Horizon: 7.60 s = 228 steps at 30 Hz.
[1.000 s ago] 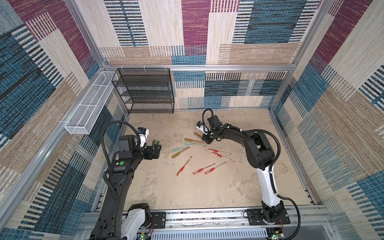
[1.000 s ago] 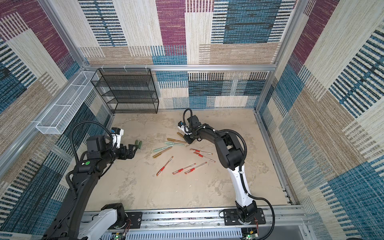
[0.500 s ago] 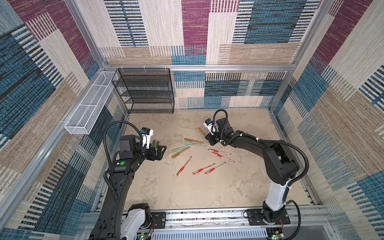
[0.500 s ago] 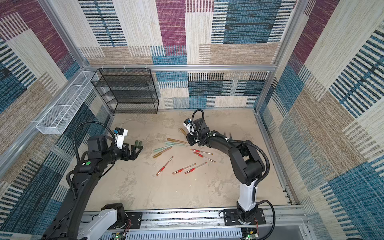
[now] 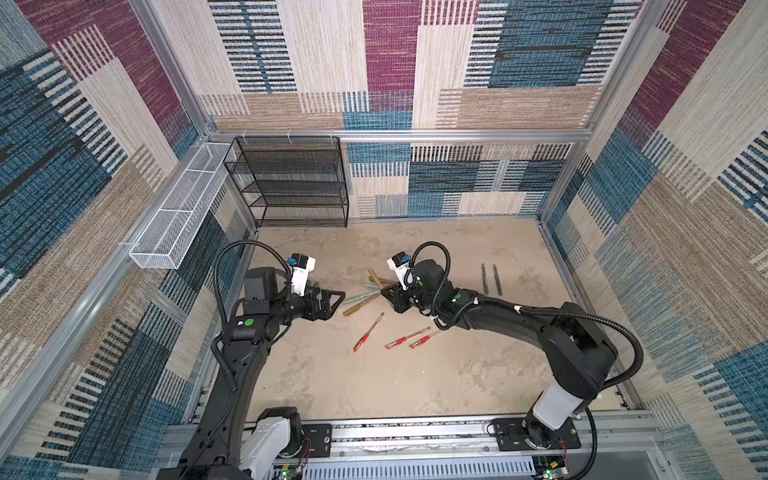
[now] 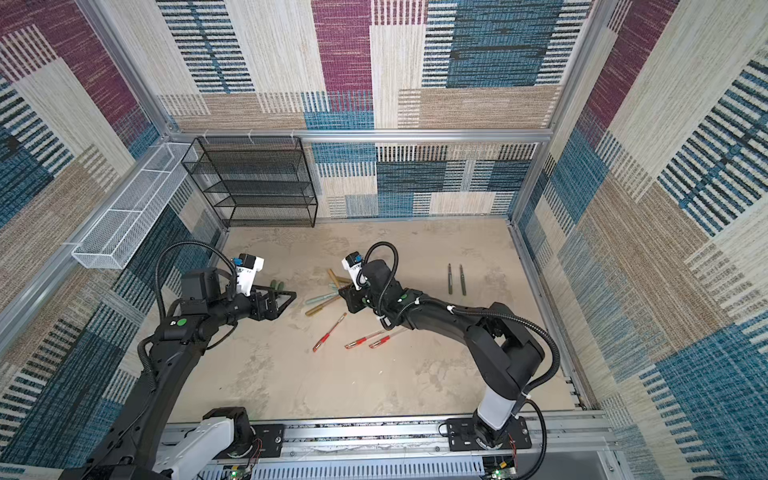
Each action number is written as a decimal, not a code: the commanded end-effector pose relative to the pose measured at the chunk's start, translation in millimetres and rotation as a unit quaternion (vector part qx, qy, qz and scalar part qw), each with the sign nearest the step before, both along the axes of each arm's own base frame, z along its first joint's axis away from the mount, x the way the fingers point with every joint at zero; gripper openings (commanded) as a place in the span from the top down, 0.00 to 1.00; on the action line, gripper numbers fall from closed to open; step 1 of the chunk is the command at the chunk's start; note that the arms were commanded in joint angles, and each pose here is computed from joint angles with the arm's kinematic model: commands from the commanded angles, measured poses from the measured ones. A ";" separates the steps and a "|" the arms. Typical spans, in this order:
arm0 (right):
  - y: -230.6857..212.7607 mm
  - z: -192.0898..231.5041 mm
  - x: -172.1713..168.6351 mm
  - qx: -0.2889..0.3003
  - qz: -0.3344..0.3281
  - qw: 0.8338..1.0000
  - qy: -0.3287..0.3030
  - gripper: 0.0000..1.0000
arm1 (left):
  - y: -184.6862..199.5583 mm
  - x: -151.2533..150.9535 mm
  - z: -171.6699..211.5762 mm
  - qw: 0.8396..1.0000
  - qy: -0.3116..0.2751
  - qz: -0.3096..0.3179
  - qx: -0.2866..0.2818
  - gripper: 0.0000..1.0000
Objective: Open the pen caps
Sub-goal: 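Raise the tan pen toward the left gripper while the left gripper grasps its cap, then pull the right gripper away from the left gripper to uncap the tan pen, then drop the tan cap beside the green caps while the right gripper carries the pen, then lower the uncapped tan pen beside the green pens and open the right gripper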
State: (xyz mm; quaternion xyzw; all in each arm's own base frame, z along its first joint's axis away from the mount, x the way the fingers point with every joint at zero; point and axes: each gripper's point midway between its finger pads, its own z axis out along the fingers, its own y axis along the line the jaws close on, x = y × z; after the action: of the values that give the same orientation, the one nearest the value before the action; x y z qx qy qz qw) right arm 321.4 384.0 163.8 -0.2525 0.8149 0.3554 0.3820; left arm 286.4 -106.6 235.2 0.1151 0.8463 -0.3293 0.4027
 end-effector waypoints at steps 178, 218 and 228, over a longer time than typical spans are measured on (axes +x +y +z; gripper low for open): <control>-215.1 -20.3 84.0 -0.106 -0.207 0.969 0.084 0.93 | 44.6 31.9 -25.7 0.985 0.021 0.123 0.119 0.08; -325.3 -129.0 133.9 -0.219 -0.331 0.901 0.174 0.75 | 73.4 31.4 -17.3 0.980 0.000 0.172 0.100 0.06; -304.8 -81.7 134.6 -0.172 -0.297 0.928 0.146 0.63 | 76.2 30.9 -17.2 0.979 0.004 0.176 0.098 0.06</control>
State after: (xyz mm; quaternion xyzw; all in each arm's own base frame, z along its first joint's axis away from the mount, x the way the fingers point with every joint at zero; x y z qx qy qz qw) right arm 455.5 68.4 64.9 0.0114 0.9539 0.0888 0.2864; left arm 315.0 -32.2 214.0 0.0023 0.8862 -0.1709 0.4307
